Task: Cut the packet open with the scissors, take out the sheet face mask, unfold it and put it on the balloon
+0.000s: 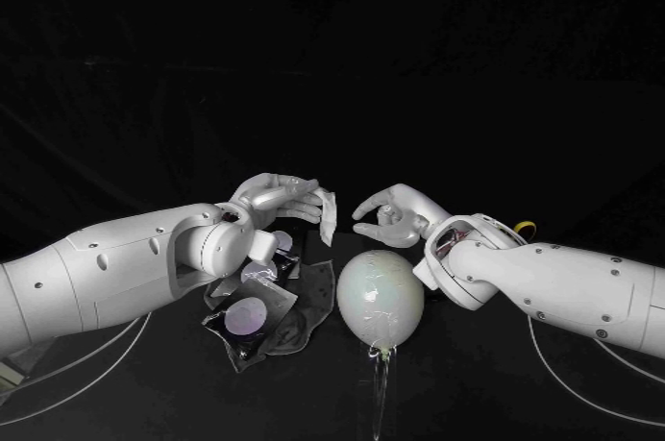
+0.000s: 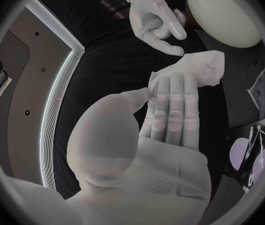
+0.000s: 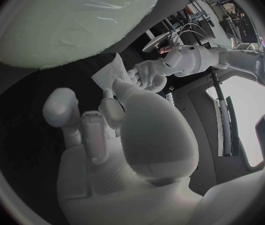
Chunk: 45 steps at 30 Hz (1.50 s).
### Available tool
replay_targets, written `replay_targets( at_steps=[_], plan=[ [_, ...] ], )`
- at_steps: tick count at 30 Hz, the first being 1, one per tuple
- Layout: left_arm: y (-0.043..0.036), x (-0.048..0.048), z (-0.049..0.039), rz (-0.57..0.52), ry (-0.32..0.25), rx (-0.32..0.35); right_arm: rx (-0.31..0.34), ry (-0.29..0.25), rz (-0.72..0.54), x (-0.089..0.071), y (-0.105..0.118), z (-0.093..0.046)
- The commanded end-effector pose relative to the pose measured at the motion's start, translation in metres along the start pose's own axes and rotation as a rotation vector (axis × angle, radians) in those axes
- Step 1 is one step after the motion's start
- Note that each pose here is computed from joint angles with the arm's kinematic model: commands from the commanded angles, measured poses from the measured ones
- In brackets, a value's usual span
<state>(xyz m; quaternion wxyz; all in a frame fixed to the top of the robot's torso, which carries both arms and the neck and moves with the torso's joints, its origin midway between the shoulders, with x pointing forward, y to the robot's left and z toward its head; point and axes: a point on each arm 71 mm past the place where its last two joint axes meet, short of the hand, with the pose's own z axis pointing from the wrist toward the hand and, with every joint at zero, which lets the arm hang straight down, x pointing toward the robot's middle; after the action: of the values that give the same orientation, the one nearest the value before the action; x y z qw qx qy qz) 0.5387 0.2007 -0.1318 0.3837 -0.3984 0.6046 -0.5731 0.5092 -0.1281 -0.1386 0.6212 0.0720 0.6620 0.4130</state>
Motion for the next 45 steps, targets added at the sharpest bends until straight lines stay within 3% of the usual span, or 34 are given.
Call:
replay_targets(
  at_steps=[1,10,31,45],
  plan=[
    [-0.0025,0.0052,0.0008,0.0,0.08,0.014,-0.052,-0.051,0.01,-0.002,0.005,0.001],
    [-0.0008,0.0022,0.0007,0.02,0.072,-0.007,-0.039,-0.071,0.077,0.0,0.007,0.006],
    [-0.0005,0.0018,0.0014,0.027,0.048,-0.011,-0.091,-0.039,0.086,0.012,0.024,0.006],
    [-0.0011,0.0036,0.0004,0.022,0.05,-0.006,-0.042,-0.101,0.081,0.006,0.018,0.009]
  ],
)
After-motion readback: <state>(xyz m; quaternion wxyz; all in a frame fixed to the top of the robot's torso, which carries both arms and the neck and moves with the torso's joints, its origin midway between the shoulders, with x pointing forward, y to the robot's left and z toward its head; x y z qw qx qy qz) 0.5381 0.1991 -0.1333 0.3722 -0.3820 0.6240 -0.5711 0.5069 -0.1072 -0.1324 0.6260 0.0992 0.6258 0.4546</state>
